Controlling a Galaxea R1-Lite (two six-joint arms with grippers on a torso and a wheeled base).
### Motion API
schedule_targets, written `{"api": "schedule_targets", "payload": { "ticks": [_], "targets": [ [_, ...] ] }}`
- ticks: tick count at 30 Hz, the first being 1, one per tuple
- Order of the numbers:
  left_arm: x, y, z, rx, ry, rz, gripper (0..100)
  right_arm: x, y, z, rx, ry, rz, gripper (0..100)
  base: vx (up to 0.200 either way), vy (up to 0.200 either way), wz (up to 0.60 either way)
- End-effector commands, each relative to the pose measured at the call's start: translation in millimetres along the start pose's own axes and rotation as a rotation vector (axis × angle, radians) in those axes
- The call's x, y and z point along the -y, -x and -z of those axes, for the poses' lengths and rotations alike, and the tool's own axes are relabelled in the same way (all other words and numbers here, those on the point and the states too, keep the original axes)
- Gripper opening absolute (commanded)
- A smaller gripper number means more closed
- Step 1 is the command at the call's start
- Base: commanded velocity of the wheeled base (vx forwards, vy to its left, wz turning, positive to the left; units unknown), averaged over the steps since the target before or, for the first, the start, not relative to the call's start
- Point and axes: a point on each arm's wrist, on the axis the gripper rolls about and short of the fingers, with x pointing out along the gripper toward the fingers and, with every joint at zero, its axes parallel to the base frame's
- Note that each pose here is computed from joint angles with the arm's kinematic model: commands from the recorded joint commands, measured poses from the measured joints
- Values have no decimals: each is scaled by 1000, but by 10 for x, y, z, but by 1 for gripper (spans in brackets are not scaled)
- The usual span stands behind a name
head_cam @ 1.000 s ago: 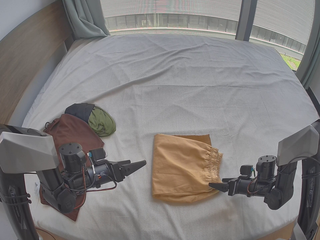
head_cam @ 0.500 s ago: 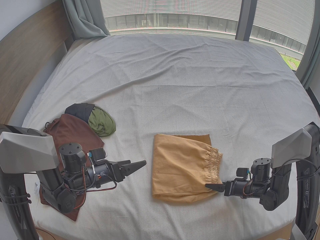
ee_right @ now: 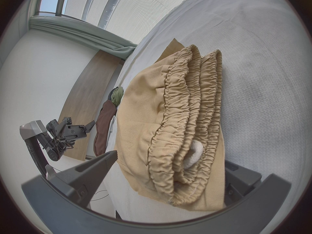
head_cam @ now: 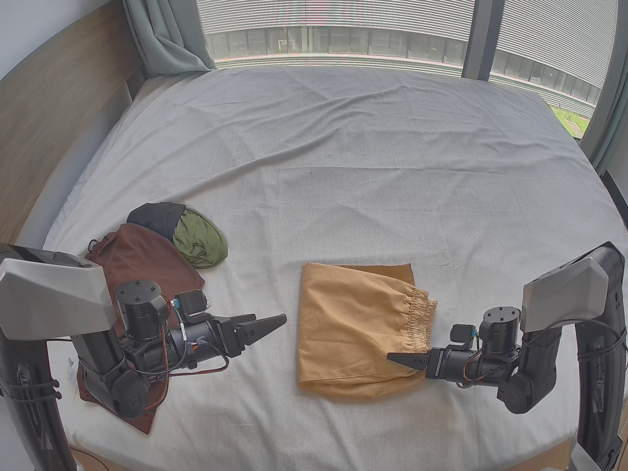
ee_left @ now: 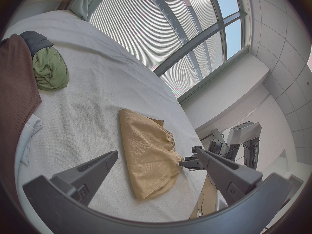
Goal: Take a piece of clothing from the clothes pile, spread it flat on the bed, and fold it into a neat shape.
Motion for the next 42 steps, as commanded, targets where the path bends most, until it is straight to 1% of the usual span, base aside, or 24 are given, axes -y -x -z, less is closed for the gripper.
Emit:
{"api": "schedule_targets", "payload": {
  "ticks": [1,22,23,42],
  "targets": [
    [0,0,0,0,0,0,100,-15,-8,-3,1,3,-5,100,0,0,0],
    [-3,-1,4,-1,0,0,100,-11,-6,-7,6,6,-1,100,0,0,0],
    [-3,-1,4,-1,0,0,100,-11,-6,-7,6,6,-1,0,0,0,0],
    [3,7,15,-6,2,-1,100,-17,-4,-5,5,12,-2,0,0,0,0]
  ]
}}
